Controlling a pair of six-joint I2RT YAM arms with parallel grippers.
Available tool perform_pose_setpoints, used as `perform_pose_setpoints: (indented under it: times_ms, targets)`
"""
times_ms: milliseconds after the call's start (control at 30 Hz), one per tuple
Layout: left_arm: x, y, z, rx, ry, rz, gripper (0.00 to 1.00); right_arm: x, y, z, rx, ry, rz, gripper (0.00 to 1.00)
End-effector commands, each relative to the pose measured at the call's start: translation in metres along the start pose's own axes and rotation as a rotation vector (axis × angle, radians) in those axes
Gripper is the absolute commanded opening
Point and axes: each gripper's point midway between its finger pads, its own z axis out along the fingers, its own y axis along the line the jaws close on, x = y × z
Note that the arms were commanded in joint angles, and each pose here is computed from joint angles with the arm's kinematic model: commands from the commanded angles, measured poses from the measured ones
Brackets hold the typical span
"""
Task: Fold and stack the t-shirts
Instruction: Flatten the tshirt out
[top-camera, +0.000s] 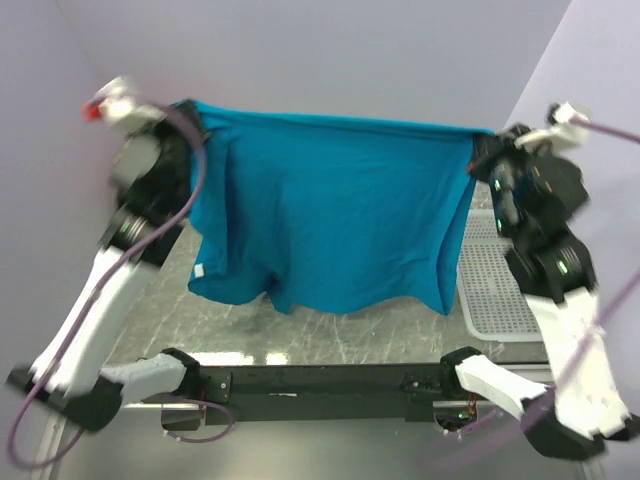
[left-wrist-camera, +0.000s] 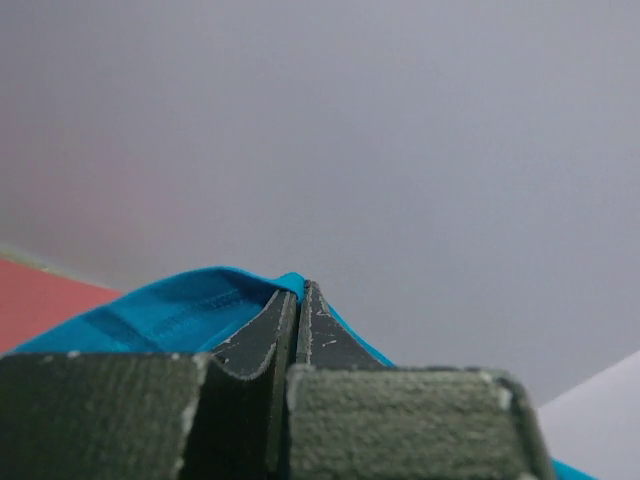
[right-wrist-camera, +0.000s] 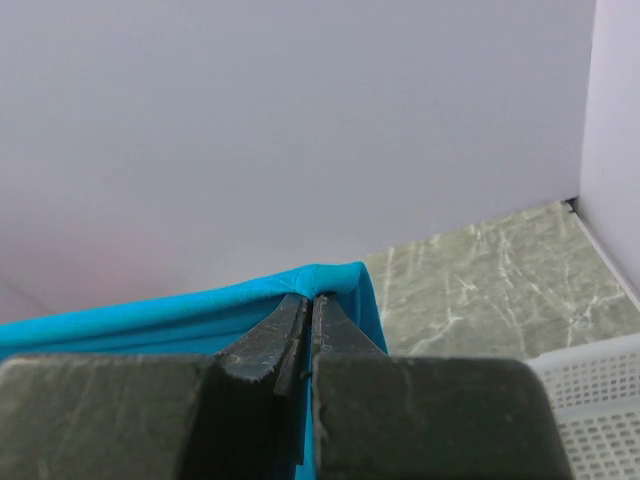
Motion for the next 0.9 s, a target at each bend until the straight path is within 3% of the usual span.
perform_pose_setpoints:
  times_ms: [0, 33, 100, 133, 200, 233, 267, 300, 333, 500, 600, 667, 700, 733, 800, 833, 867]
  targets:
    - [0.014, 0.002, 0.052, -0.024, -0.007, 0.144, 0.01, 0.011, 0.007, 0.055, -0.074, 0.029, -0.003, 0.0]
    - [0.007, -0.006, 0.065, 0.009, -0.014, 0.141, 0.01, 0.004, 0.007, 0.069, -0.084, -0.009, -0.016, 0.0]
    - [0.038, 0.004, 0.106, 0.042, 0.042, 0.204, 0.01, 0.005, 0.016, 0.09, -0.129, -0.014, -0.038, 0.0]
    - [0.019, -0.007, 0.118, 0.061, -0.014, 0.196, 0.01, 0.002, 0.02, 0.112, -0.147, -0.026, -0.051, 0.0]
    - [0.033, 0.002, 0.152, 0.039, -0.009, 0.249, 0.01, -0.004, 0.028, 0.132, -0.169, -0.027, -0.057, 0.0]
    - [0.006, -0.023, 0.157, 0.111, -0.056, 0.232, 0.01, -0.012, 0.032, 0.15, -0.163, -0.025, -0.063, 0.0]
    - [0.018, -0.016, 0.174, 0.102, -0.029, 0.254, 0.01, -0.022, 0.03, 0.157, -0.153, -0.032, -0.065, 0.0]
    - [0.012, -0.021, 0.178, 0.117, -0.034, 0.268, 0.01, -0.015, 0.026, 0.176, -0.132, -0.009, -0.071, 0.0]
    - [-0.006, -0.038, 0.183, 0.157, -0.072, 0.259, 0.01, -0.045, 0.033, 0.169, -0.145, -0.055, -0.065, 0.0]
    - [-0.04, -0.058, 0.169, 0.203, -0.117, 0.284, 0.01, -0.074, 0.044, 0.156, -0.23, -0.082, -0.056, 0.0]
    - [-0.023, -0.035, 0.149, 0.167, -0.064, 0.311, 0.01, -0.049, 0.03, 0.148, -0.217, -0.028, -0.05, 0.0]
    - [0.006, -0.005, 0.128, 0.108, 0.021, 0.307, 0.01, 0.003, 0.008, 0.152, -0.175, 0.091, -0.044, 0.0]
    - [0.056, 0.029, 0.12, 0.06, 0.14, 0.322, 0.01, 0.007, 0.0, 0.141, -0.16, 0.096, -0.041, 0.0]
    - [0.056, 0.032, 0.1, 0.069, 0.157, 0.3, 0.01, 0.052, -0.017, 0.143, -0.127, 0.186, -0.039, 0.0]
    - [0.094, 0.059, 0.076, 0.012, 0.248, 0.213, 0.01, 0.081, -0.03, 0.127, -0.115, 0.239, -0.032, 0.0]
    - [0.136, 0.087, 0.047, -0.027, 0.349, 0.196, 0.01, 0.132, -0.049, 0.12, -0.073, 0.351, -0.021, 0.0]
    - [0.159, 0.097, 0.03, -0.057, 0.4, 0.111, 0.01, 0.153, -0.058, 0.112, -0.053, 0.398, -0.01, 0.0]
